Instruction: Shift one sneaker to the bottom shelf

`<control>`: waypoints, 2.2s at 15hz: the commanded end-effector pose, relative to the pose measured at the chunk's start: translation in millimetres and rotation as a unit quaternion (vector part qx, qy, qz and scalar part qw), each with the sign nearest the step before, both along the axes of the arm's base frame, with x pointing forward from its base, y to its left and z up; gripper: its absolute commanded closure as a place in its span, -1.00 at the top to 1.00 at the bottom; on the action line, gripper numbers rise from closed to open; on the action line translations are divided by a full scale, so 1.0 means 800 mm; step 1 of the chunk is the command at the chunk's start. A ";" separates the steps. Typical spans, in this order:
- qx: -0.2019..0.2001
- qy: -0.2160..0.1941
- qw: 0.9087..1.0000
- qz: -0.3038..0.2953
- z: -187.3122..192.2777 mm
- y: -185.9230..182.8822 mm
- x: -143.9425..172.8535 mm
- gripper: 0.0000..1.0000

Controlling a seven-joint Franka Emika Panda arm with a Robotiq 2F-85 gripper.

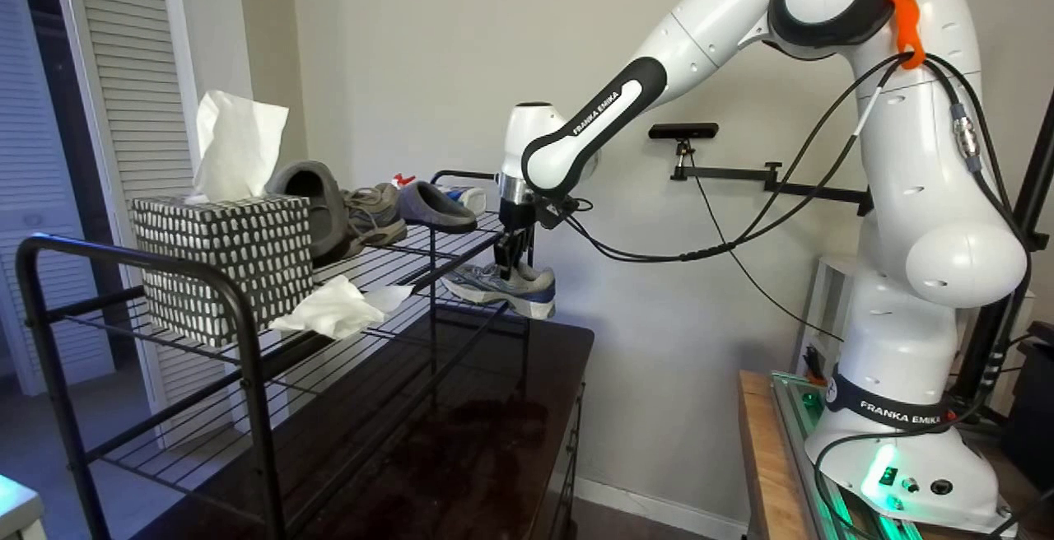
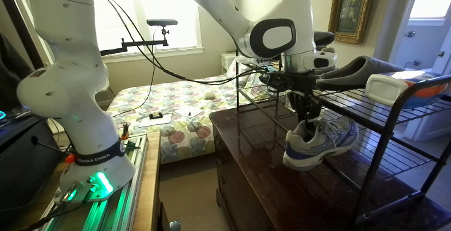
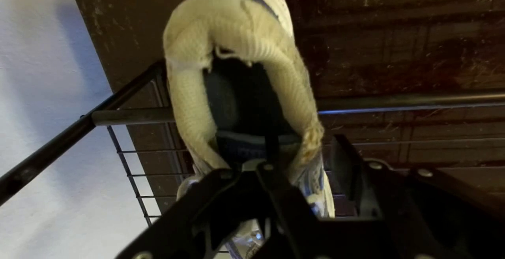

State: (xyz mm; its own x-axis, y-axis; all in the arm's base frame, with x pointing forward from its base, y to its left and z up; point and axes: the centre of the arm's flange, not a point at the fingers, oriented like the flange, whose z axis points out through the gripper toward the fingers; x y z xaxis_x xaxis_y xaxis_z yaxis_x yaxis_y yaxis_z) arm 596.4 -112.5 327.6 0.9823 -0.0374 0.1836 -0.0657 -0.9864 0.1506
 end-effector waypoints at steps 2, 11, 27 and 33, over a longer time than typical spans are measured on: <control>0.002 -0.016 1.000 0.019 0.027 0.009 0.001 0.55; 0.005 0.021 1.000 0.011 0.056 0.016 -0.024 1.00; -0.066 0.231 0.954 0.179 -0.015 -0.051 -0.119 1.00; 0.008 0.101 0.983 0.155 -0.046 -0.089 -0.138 1.00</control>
